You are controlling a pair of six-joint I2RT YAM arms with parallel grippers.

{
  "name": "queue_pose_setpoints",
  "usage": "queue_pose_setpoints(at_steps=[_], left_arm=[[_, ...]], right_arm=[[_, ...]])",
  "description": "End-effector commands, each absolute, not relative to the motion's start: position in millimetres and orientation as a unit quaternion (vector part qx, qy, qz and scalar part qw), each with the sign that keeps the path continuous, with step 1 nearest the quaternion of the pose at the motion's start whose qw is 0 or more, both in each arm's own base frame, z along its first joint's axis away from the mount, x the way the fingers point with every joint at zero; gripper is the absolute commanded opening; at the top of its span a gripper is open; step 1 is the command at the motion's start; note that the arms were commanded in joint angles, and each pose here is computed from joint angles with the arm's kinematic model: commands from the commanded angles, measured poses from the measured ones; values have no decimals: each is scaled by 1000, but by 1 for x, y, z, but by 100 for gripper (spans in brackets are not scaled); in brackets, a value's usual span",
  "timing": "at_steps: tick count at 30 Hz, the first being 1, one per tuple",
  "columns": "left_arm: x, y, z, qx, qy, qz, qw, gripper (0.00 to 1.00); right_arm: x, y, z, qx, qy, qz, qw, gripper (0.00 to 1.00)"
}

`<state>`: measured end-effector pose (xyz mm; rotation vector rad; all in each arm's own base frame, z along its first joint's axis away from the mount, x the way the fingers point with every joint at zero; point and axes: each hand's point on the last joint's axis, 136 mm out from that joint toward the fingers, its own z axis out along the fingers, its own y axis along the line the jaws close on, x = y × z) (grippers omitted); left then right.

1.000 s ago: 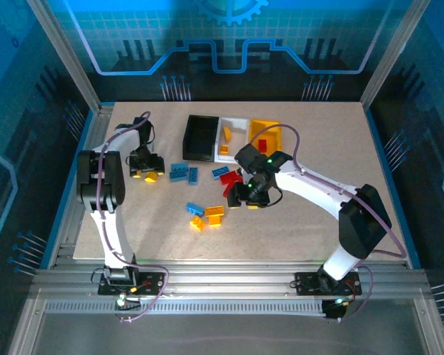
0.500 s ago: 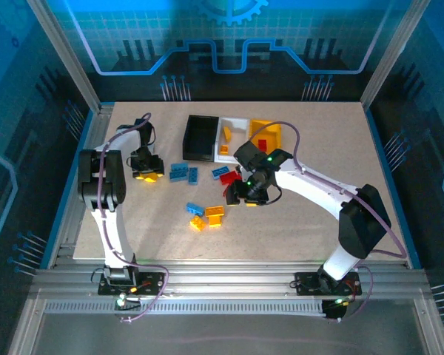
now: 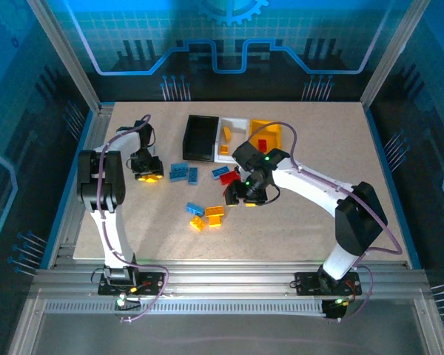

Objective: Sort the legos into containers by color

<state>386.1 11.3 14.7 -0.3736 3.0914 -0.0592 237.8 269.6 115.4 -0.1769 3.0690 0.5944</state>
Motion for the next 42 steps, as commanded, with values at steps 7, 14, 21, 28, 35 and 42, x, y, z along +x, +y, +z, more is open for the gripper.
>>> queue_pose_setpoints(at_steps=[7,14,21,28,35,42], left_arm=[[366,-12,53,-151,984,-94,27,51],[366,-48,110,-205,955,-203,69,51],[404,-138,156,-194,932,-292,94,52],[458,-221,165,-187,915,-345,92,52],[503,-269,152,-202,904,-366,93,52],[531,-291,135,-216,904,-355,100,55]], right_arm=[[236,275,122,-76,977,197,12,63],[244,245,125,-41,980,193,36,63],[238,194,113,39,975,214,37,63],[221,173,116,71,972,219,52,64],[201,159,113,100,968,221,67,63],[194,150,119,99,970,209,75,64]])
